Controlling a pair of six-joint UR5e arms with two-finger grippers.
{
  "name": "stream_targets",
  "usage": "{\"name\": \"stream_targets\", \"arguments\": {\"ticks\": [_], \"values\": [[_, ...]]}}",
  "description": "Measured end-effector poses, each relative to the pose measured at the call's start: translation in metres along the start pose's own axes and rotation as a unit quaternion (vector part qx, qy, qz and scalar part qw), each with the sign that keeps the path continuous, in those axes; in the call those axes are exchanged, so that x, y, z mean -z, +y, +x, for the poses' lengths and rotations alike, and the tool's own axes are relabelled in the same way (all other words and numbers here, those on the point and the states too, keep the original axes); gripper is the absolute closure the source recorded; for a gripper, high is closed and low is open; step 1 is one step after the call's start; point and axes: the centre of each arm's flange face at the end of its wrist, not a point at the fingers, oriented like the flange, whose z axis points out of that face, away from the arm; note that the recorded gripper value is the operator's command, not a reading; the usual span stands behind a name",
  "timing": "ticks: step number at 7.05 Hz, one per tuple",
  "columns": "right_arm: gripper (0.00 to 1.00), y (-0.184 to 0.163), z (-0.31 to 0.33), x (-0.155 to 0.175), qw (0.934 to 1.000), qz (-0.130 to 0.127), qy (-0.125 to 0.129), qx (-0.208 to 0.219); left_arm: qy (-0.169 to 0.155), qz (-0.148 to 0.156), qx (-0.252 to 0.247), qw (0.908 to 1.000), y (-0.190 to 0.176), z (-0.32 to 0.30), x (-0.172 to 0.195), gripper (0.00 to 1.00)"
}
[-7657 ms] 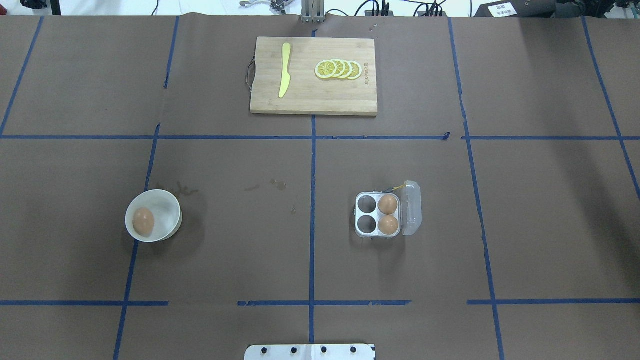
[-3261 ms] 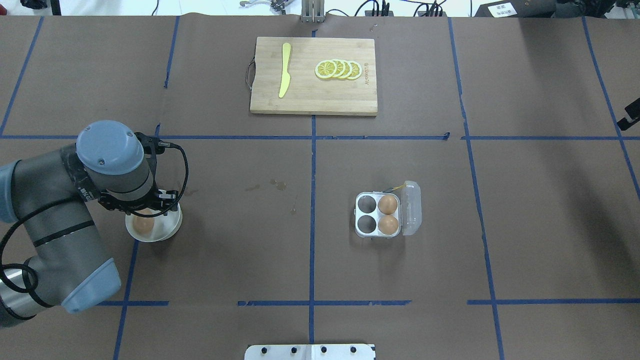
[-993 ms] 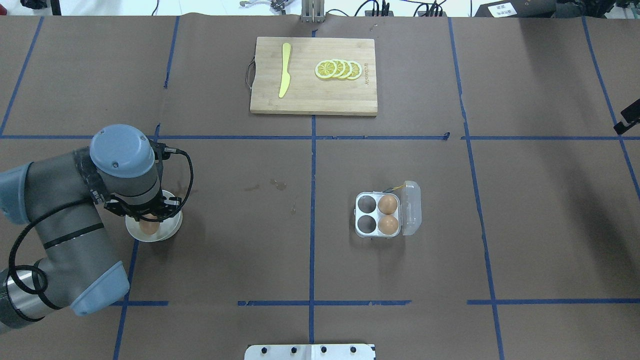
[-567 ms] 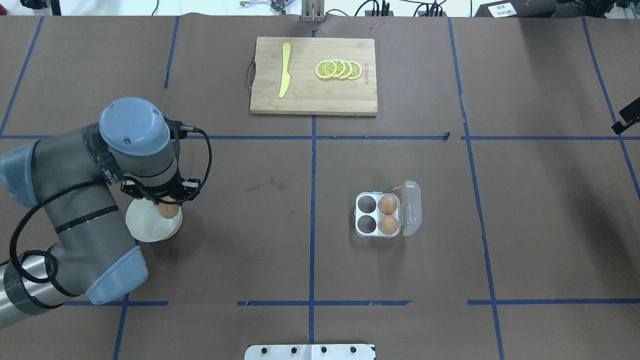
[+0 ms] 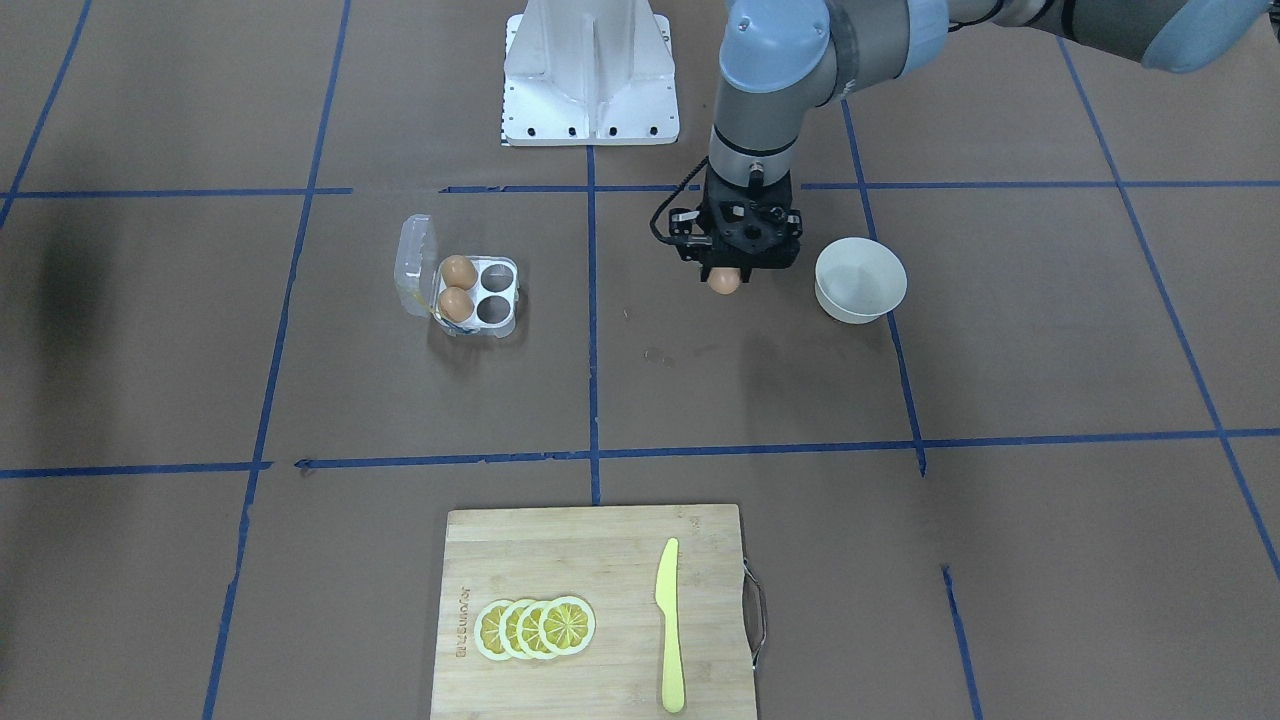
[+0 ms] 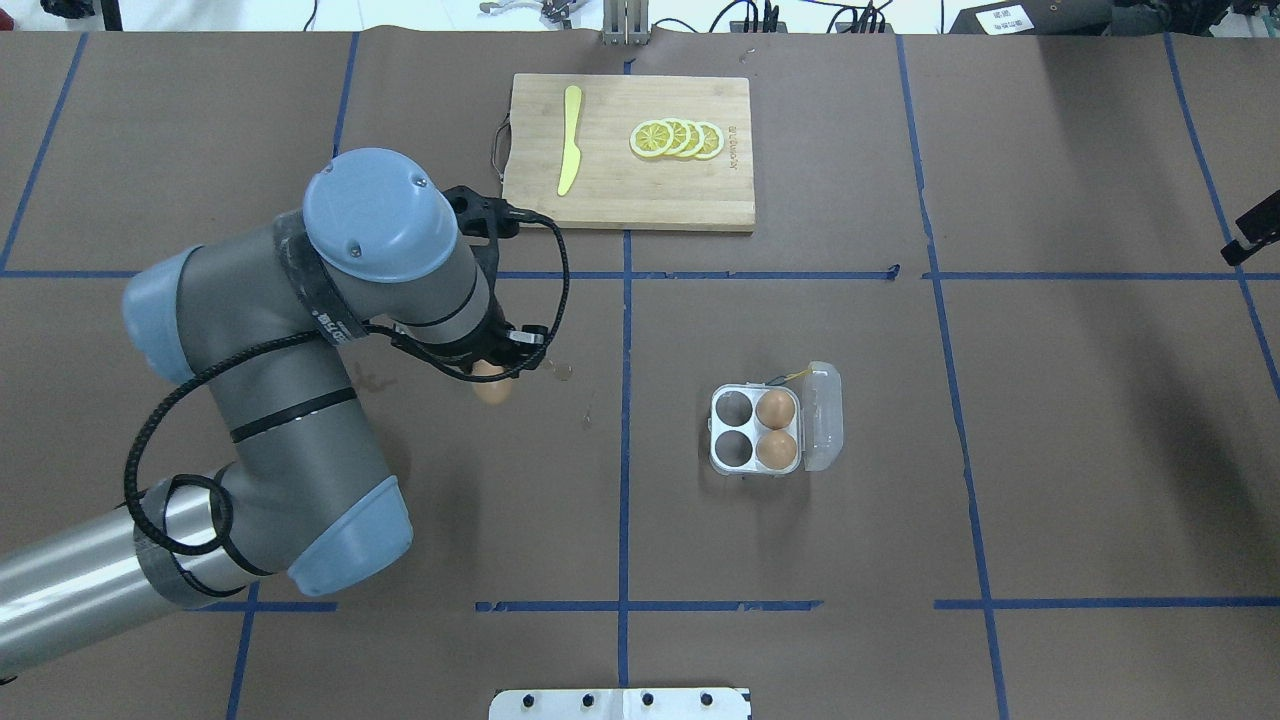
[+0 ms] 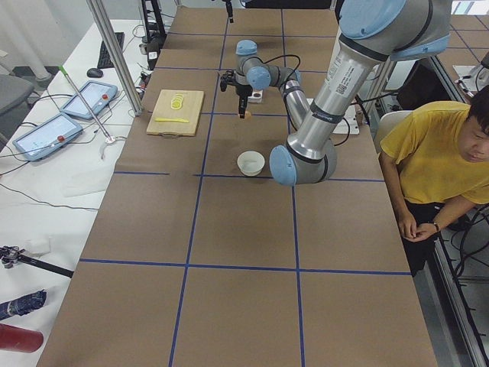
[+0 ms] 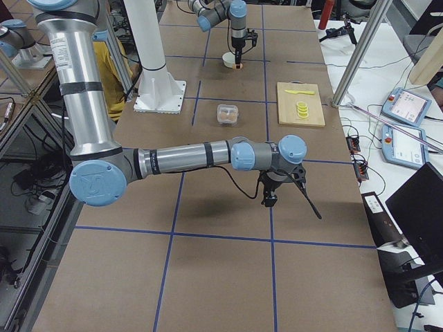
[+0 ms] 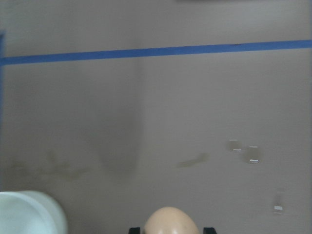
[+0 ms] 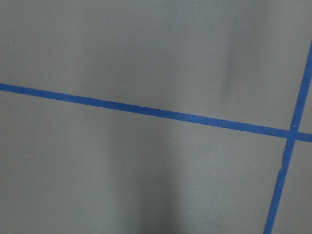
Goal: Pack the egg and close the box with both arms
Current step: 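Lift the egg with the left gripper and carry it to the egg tray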
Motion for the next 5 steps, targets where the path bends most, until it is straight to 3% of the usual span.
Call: {"name": "stream_targets", "arguments": {"ticks": [2, 5], "values": [[0.0, -0.001, -0.002, 0.001, 1.0, 0.001, -0.002, 0.001, 0.054, 0.012, -0.055, 0.9969, -0.005, 0.065, 0.003, 1.0], [0.0, -0.001, -0.004, 0.0, 1.0, 0.0, -0.007, 0.001, 0.103, 0.011, -0.098, 0.9897, 0.004, 0.143, -0.019, 1.0]]}}
